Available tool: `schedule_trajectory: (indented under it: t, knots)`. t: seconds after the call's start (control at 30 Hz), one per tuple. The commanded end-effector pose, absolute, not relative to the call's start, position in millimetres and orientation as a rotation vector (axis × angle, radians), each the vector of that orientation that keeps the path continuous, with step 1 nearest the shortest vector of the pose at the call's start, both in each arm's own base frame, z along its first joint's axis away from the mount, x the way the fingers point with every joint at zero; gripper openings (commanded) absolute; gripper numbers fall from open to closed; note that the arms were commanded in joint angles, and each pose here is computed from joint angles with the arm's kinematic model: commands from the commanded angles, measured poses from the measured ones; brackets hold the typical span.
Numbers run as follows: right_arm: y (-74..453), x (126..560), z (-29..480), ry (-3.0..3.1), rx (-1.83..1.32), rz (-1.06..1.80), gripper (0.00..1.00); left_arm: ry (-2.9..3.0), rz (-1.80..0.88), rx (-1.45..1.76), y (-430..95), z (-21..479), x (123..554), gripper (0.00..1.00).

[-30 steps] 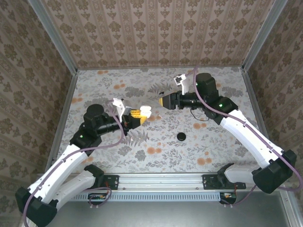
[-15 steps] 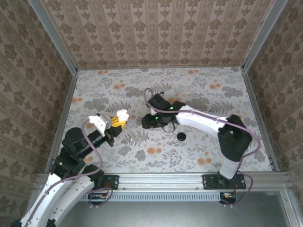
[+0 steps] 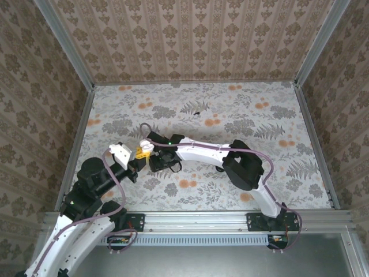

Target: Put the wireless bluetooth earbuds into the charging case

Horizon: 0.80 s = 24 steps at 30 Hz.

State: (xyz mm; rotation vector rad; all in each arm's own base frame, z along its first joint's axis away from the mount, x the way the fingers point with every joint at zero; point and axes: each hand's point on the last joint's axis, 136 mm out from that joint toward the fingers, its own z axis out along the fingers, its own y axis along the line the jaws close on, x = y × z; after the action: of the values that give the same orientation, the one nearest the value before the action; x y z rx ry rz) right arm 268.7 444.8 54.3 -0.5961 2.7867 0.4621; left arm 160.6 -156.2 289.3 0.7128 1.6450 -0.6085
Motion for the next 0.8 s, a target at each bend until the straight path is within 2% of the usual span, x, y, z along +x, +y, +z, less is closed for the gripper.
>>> schedule_trajectory:
  t: [0.0,0.43,0.77]
  knots:
    - [436.9,268.2,36.4,2.815,-0.638,0.322,0.48,1.584,-0.59,0.716,-154.5,301.2,159.8,0.0]
    - [430.6,273.7,6.2,2.848,-0.686,0.151,0.47,1.594,-0.588,0.713,-156.6,294.0,164.2,0.0]
    - [359.9,302.9,20.7,2.835,-0.591,-0.032,0.4,1.612,-0.607,0.713,-158.3,288.0,163.6,0.0]
